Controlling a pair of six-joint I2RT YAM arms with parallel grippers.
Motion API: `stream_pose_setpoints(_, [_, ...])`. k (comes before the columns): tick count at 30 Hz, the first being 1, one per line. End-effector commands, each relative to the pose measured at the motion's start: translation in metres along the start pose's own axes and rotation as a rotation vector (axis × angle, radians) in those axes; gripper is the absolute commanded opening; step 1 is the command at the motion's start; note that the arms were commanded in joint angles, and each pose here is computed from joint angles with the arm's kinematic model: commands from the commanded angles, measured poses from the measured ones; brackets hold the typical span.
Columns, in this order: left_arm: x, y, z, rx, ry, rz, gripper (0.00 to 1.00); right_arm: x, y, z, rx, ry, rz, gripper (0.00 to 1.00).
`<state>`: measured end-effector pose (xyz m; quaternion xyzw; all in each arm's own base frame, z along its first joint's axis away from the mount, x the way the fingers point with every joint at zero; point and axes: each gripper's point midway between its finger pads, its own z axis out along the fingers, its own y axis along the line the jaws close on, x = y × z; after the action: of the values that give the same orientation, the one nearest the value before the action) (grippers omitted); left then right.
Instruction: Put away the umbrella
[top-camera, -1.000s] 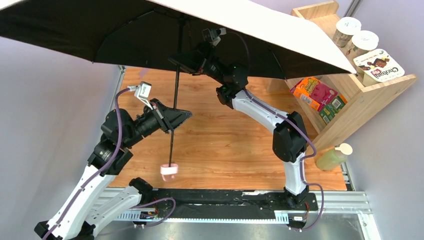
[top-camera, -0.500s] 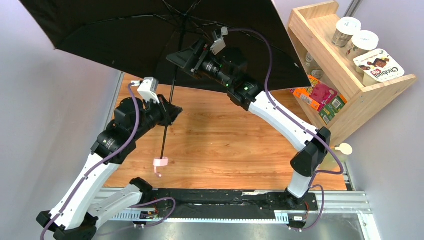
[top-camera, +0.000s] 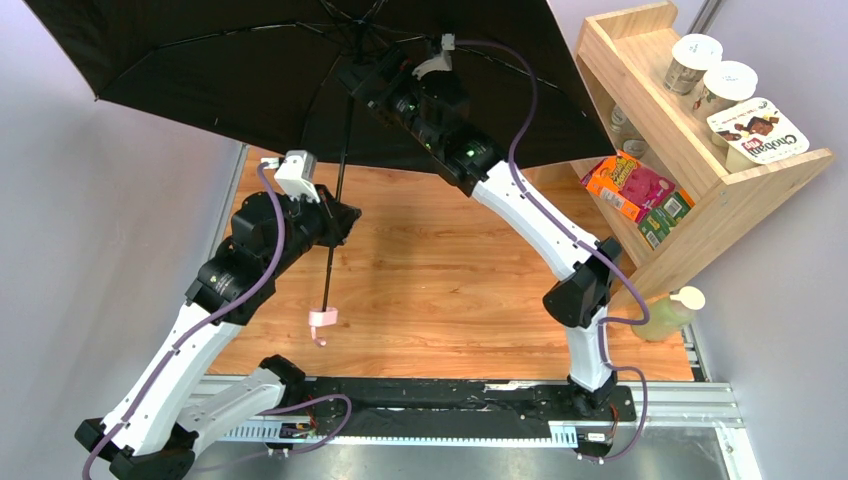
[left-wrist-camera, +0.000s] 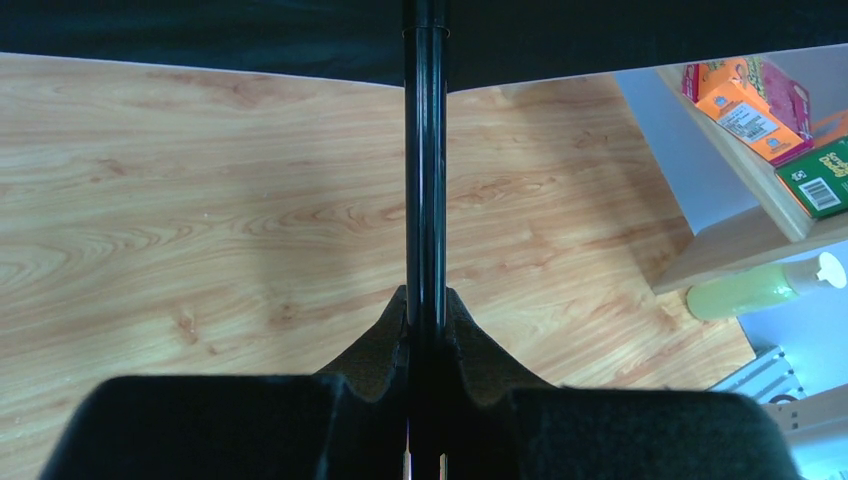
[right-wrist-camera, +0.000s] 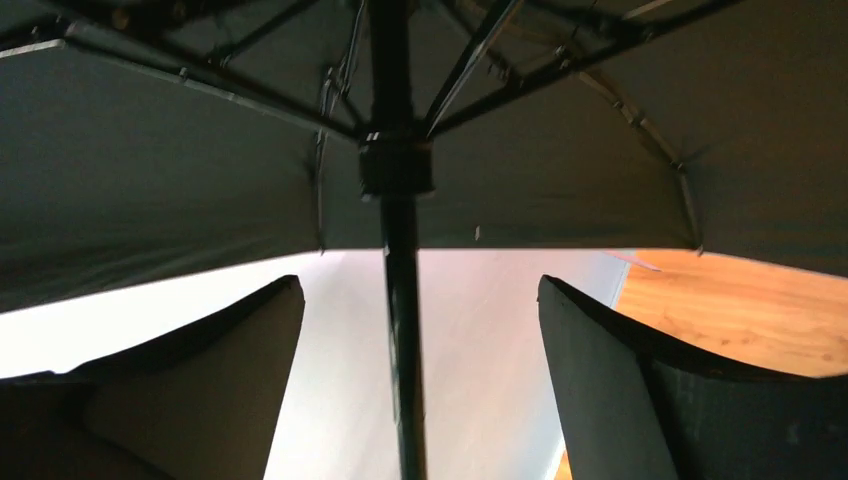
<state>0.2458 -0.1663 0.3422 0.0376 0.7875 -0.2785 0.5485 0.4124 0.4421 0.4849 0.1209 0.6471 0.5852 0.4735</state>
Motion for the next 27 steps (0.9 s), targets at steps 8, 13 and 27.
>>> stream_pose_setpoints(8, [-0.019, -0.015, -0.011, 0.081, -0.098, 0.01, 0.0, -0.067, 0.019, 0.026, -0.073, -0.327, 0.016, 0.75])
stream_pose_setpoints(13, [-0.015, -0.013, -0.01, 0.075, -0.088, 0.005, 0.0, -0.071, 0.008, 0.033, -0.036, -0.379, 0.017, 0.52])
stream_pose_setpoints(27, [-0.024, 0.003, -0.006, -0.033, -0.089, 0.031, 0.0, -0.045, -0.017, 0.017, 0.101, -0.15, -0.148, 0.0])
